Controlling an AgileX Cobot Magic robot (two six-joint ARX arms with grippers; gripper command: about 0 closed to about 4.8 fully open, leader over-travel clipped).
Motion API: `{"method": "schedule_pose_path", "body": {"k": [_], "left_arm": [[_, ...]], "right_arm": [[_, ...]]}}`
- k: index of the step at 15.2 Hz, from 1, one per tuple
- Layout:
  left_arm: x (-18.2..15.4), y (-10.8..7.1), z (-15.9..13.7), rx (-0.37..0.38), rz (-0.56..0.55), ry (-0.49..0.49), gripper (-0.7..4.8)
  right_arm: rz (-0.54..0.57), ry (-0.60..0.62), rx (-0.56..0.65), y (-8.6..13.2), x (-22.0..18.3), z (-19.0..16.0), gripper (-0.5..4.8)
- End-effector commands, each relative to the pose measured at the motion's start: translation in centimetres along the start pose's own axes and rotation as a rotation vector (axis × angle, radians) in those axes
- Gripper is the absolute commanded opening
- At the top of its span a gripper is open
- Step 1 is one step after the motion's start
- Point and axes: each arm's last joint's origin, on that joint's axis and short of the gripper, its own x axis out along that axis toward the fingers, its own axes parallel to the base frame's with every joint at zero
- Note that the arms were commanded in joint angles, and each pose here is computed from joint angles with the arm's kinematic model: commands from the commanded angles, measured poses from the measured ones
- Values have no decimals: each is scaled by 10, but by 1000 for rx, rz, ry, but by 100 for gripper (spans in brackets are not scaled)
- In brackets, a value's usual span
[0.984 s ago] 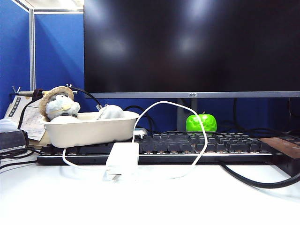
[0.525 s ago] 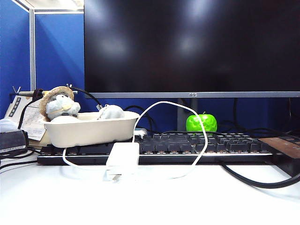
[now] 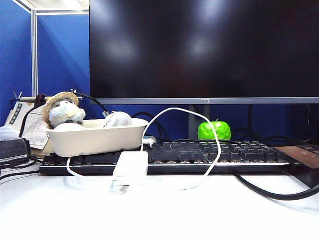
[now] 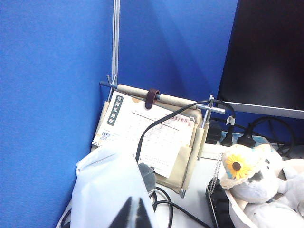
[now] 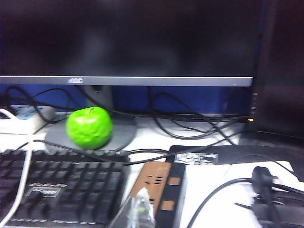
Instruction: Identity fluffy octopus among items on the table, put them into the paper lunch box.
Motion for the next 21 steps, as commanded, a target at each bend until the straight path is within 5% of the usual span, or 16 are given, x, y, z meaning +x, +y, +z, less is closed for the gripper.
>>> {"method": "schedule_pose_path", "body": {"k": [1, 21], "left_arm": [[0, 0, 2, 0, -3, -15, -2], [0, 0, 2, 0, -3, -15, -2]], "right_arm": [[-48, -23, 1, -4, 0, 2, -6], [-47, -3, 2, -4, 0, -1, -6]]}}
